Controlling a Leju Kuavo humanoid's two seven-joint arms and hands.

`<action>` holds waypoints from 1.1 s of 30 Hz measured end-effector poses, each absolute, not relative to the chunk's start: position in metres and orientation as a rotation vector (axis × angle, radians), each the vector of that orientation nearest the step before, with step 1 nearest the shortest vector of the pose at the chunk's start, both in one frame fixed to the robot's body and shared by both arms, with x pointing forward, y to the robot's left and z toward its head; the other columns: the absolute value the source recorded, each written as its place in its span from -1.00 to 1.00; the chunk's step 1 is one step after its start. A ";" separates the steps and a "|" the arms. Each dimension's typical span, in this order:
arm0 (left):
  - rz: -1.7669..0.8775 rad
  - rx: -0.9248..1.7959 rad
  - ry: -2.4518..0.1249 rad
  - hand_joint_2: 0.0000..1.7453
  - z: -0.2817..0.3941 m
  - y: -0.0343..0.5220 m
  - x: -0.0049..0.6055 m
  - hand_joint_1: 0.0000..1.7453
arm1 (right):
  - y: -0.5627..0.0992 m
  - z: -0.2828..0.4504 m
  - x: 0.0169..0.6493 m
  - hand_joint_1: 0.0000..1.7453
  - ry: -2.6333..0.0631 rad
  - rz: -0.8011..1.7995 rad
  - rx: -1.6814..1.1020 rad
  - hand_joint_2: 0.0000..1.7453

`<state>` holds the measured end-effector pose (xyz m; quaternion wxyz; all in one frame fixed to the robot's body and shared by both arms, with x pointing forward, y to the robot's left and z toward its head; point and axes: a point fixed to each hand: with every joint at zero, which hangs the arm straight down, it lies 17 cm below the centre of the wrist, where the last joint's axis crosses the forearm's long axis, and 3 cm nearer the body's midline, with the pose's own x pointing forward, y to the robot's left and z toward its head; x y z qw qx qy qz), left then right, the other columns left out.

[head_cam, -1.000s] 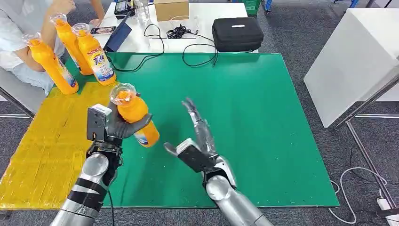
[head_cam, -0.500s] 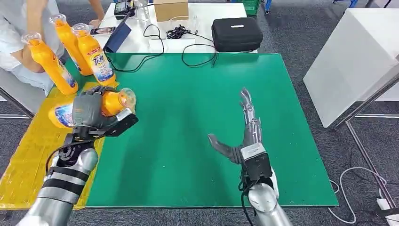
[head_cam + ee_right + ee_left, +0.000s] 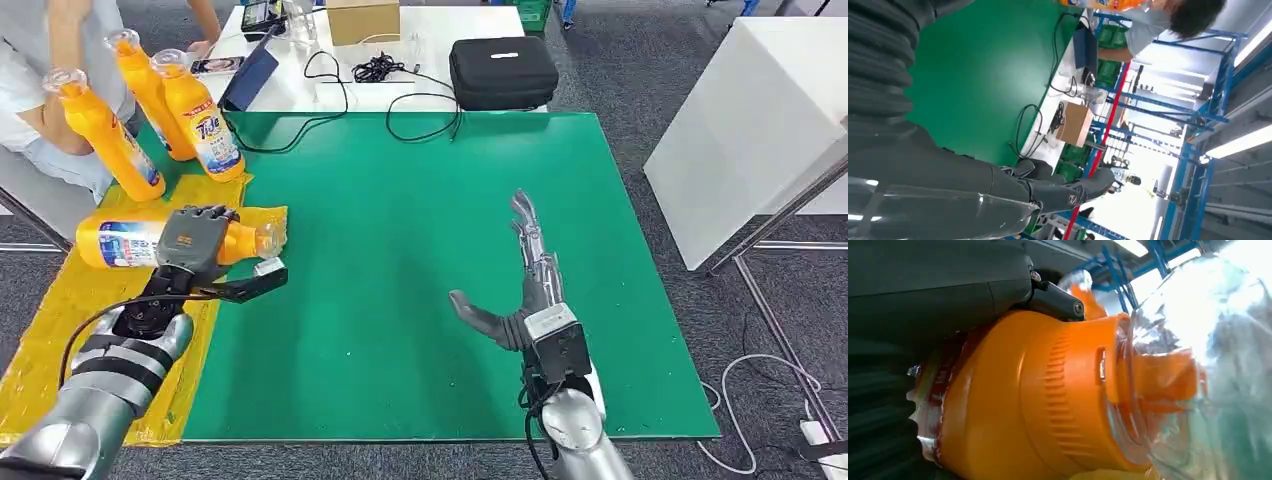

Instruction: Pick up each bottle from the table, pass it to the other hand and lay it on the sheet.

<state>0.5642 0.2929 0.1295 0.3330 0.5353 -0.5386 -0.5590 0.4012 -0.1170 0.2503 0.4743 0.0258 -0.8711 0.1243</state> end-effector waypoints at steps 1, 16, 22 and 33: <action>-1.479 1.386 -1.380 1.00 0.121 0.298 0.564 1.00 | -0.117 0.250 0.401 -1.00 -2.130 0.306 0.063 1.00; -1.524 1.138 -1.230 1.00 0.042 0.326 0.547 -1.00 | -0.117 0.247 0.402 -1.00 -2.123 0.316 0.061 1.00; -1.448 1.117 -1.246 1.00 0.042 0.327 0.547 -1.00 | -0.113 0.241 0.403 -1.00 -2.102 0.335 0.053 1.00; -1.322 1.115 -1.313 1.00 0.053 0.326 0.549 -1.00 | -0.113 0.232 0.405 -1.00 -2.081 0.344 0.044 1.00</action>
